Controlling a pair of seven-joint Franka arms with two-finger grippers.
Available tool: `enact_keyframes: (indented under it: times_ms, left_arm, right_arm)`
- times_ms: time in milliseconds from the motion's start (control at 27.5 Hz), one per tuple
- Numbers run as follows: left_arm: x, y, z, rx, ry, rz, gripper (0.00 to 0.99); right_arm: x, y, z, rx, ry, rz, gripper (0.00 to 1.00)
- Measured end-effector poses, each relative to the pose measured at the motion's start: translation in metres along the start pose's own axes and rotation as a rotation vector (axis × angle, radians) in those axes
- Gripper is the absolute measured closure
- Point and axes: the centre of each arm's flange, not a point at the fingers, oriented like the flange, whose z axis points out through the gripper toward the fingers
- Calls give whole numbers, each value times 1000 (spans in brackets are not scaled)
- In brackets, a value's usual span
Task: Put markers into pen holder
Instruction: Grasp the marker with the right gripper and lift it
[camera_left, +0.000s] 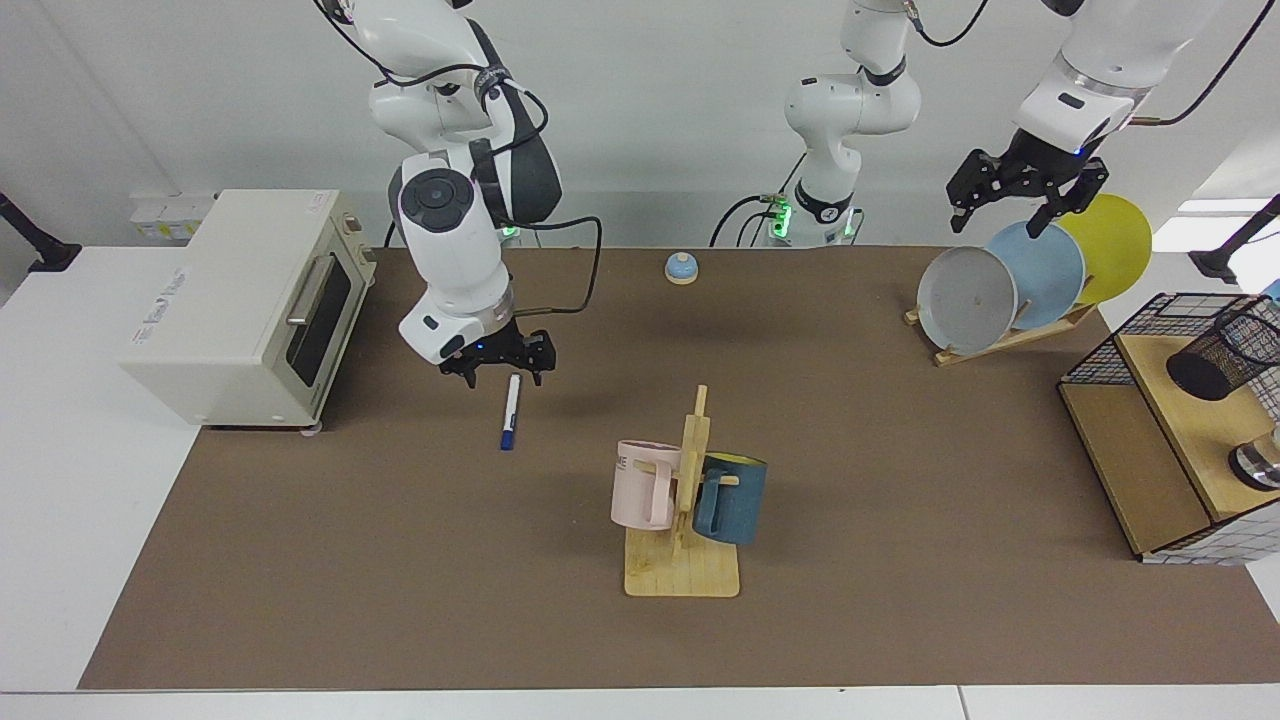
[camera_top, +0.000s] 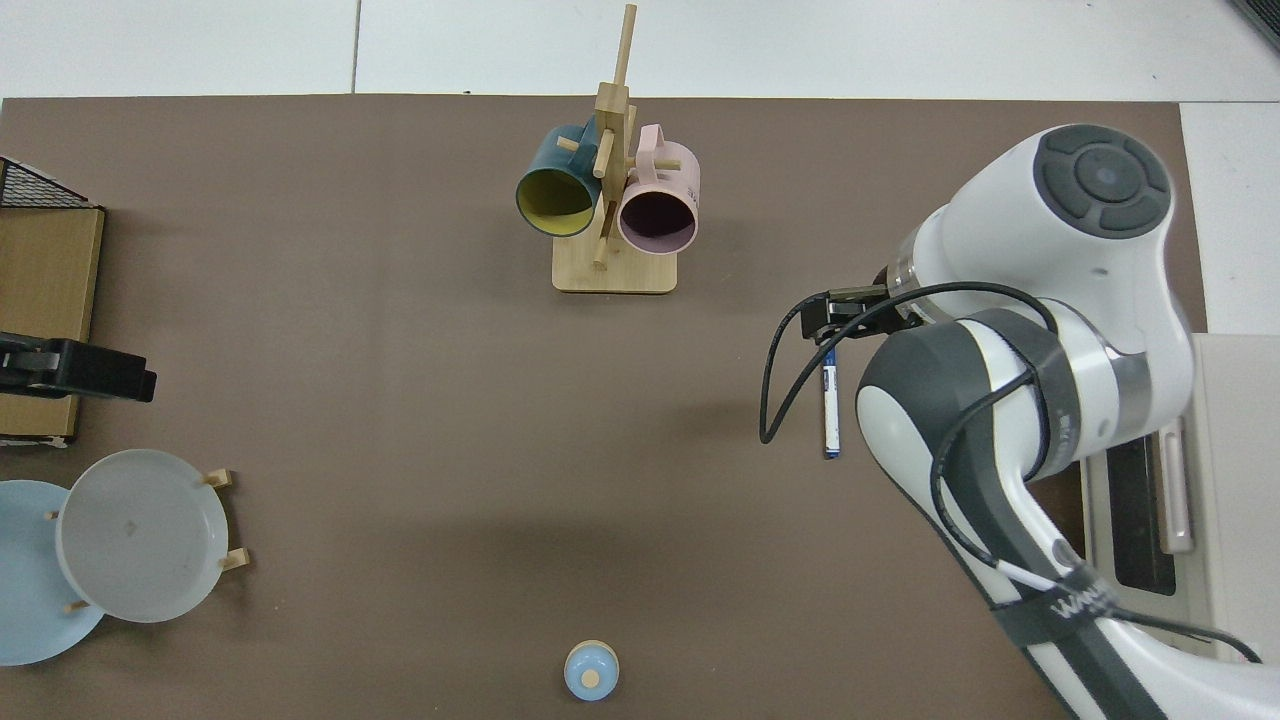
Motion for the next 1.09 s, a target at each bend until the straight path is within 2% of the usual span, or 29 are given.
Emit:
enact_keyframes:
  times_ms: [291, 472, 1090]
  left_arm:
    - [0, 0, 0, 0, 0, 0, 0]
    - [0, 0, 0, 0, 0, 0, 0]
    - [0, 0, 0, 0, 0, 0, 0]
  right_arm:
    - [-13, 11, 53, -1, 11, 11, 9]
    - [-22, 21, 83, -16, 18, 11, 13]
    - [-38, 22, 123, -8, 45, 42, 44]
